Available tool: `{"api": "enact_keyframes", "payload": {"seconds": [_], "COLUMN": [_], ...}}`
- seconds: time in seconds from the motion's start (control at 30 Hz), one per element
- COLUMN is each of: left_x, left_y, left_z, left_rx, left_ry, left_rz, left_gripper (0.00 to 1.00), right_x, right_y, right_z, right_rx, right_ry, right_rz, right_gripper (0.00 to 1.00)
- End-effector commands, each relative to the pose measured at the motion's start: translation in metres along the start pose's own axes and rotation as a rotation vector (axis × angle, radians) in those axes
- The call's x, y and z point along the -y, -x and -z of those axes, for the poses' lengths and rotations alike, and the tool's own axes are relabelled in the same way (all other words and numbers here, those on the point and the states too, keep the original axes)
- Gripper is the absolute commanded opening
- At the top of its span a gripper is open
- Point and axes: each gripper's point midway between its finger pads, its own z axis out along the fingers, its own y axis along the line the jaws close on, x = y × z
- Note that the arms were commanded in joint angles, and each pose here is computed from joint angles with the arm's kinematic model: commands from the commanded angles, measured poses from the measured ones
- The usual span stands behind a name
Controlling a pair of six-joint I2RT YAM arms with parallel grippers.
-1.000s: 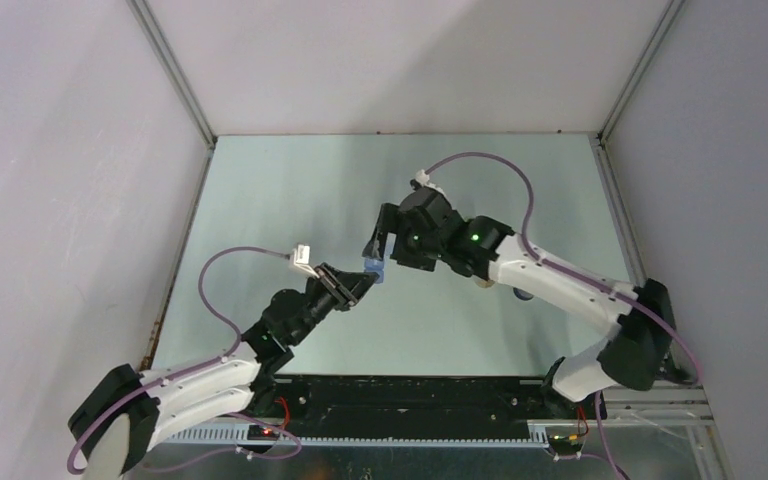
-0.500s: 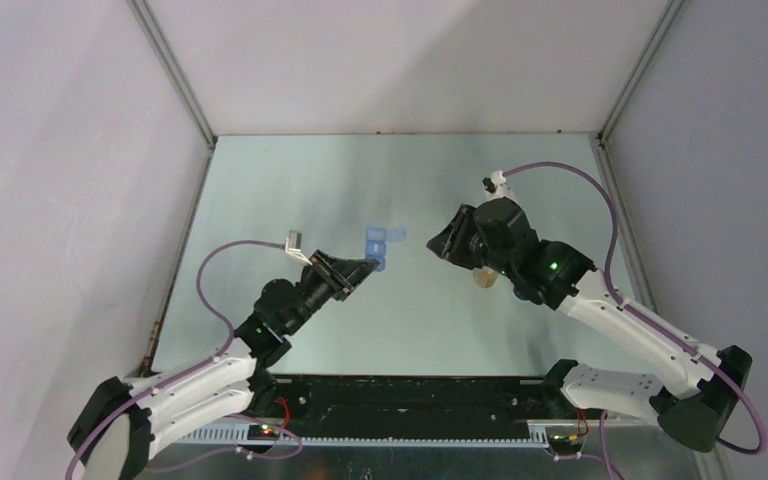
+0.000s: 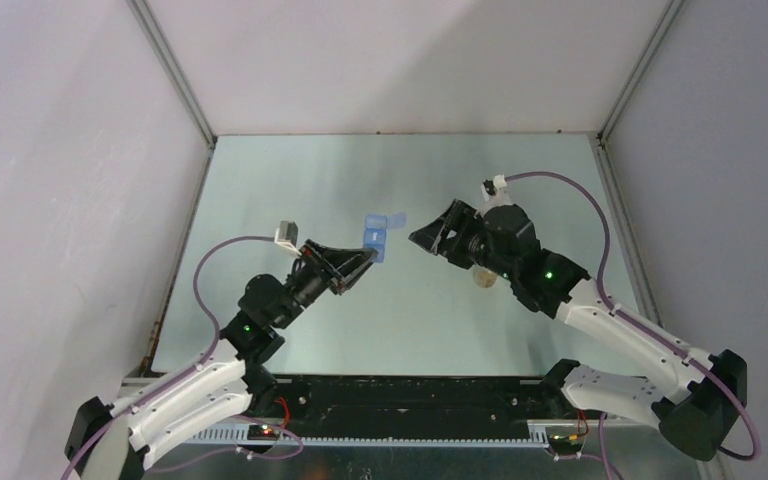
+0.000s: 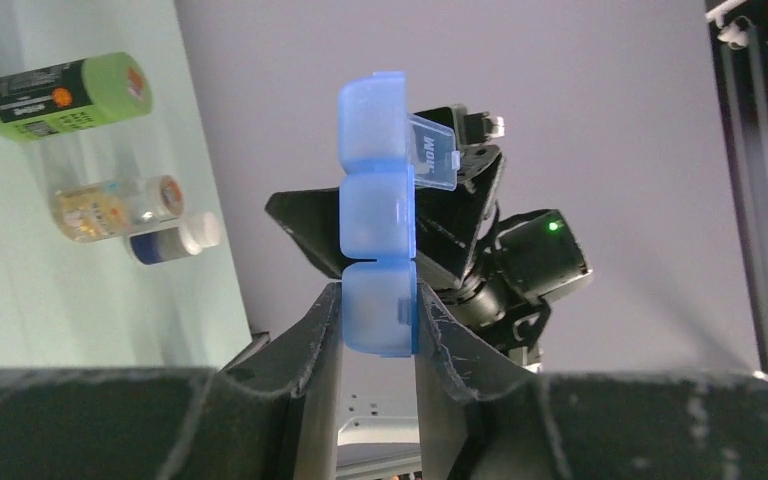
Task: Sort the pills into containers
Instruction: Close the pill container.
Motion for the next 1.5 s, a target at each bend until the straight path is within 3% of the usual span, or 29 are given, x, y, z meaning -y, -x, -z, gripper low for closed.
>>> {"api": "enact_keyframes", "payload": {"seconds": [0.0,0.33,0.73,1.0,1.23,1.47], "left_x": [0.036,0.04,0.044,0.048,0.051,0.06], "left_y": [0.003,-0.002,-0.003,-0.004,-0.003,-0.004], "left_z": [0.001,-0.002,-0.002,-0.002,-0.001,-0.001], "left_rx": [-0.009,-0.04,-0.05,-0.056,-0.052,-0.061], "left_ry": [-0.069,-0.078,-0.097,-0.11,-0.12,-0.145], "left_rz": [0.054,0.065,0.065,0.067,0.062,0.068], "left_gripper": [0.0,0.0,0.0,0.0,0.0,0.0], "right_x": [-0.052,-0.086,-0.089,-0.073,-0.048,-0.037], "right_y": [0.022,0.029,0.025,0.045,0.055,0.046], "right_z": [0.015,0.02,0.015,0.031,0.041,0.025], "right_rx": [0.102,0.113,0.081,0.225,0.318,0.261], "right_ry": [0.236,0.407,0.43,0.402,0.328,0.27], "right_rz": [-0.052,-0.068,-0.082,-0.154,-0.229,-0.247], "right_gripper": [0.72,0.76,0.75,0.77,0.72,0.67]}}
